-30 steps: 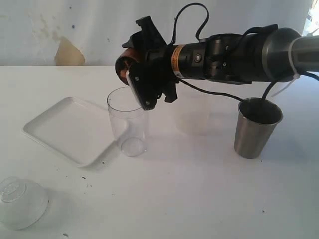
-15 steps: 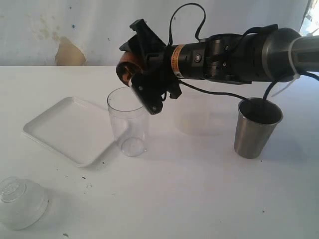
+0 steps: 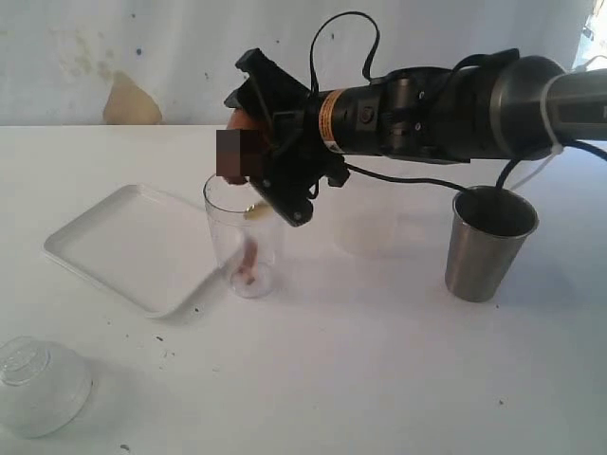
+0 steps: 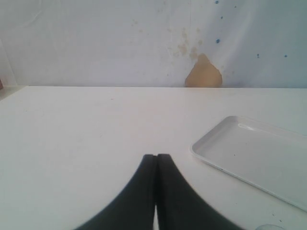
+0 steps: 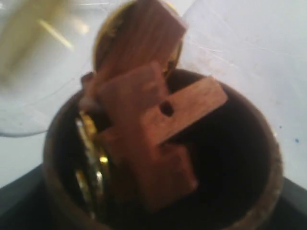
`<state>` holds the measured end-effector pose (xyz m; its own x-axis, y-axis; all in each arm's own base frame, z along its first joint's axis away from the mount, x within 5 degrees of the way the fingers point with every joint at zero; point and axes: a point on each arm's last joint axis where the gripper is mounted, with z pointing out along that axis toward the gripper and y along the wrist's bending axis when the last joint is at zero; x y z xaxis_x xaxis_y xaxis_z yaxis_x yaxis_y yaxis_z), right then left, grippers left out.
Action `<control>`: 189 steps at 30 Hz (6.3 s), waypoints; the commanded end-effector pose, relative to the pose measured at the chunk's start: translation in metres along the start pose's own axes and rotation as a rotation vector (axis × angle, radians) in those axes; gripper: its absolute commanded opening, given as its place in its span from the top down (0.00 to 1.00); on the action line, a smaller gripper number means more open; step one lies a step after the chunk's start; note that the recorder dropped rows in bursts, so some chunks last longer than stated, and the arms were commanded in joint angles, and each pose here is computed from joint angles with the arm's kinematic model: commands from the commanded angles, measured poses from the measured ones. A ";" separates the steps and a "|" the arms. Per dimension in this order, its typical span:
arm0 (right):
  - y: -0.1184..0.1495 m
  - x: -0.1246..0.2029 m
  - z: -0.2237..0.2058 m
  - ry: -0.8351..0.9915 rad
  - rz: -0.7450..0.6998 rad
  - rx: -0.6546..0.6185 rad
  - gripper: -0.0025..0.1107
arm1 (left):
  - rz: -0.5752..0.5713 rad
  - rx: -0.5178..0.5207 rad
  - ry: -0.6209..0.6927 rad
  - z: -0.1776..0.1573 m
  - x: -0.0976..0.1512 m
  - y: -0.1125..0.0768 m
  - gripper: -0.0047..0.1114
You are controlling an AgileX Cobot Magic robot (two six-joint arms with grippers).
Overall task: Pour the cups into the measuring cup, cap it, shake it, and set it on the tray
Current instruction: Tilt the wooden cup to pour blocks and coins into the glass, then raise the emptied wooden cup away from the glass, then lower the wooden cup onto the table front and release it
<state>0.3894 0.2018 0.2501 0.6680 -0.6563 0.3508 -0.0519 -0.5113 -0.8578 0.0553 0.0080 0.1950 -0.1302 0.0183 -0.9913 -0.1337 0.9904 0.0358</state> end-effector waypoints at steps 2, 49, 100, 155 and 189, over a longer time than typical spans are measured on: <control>-0.005 0.002 -0.005 0.008 -0.014 0.014 0.98 | -0.003 0.006 -0.012 0.000 0.000 0.000 0.95; -0.013 -0.011 -0.004 -0.001 -0.397 0.011 0.98 | -0.003 0.006 -0.012 0.000 0.000 0.000 0.95; -0.020 -0.008 -0.004 0.027 -0.237 0.004 0.98 | -0.003 0.006 -0.012 0.000 0.000 0.000 0.95; 0.090 -0.020 -0.169 0.074 2.138 0.020 0.90 | -0.003 0.006 -0.012 0.000 0.000 0.000 0.95; 0.098 -0.054 -0.166 0.092 2.134 -0.020 0.22 | -0.003 0.006 -0.012 0.000 0.000 0.000 0.95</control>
<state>0.2271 0.0942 0.2097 -0.3959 -0.0895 -0.9139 -0.5209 0.8415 0.1433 0.0553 0.0080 0.1950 -0.1302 0.0183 -0.9913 -0.1337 0.9904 0.0358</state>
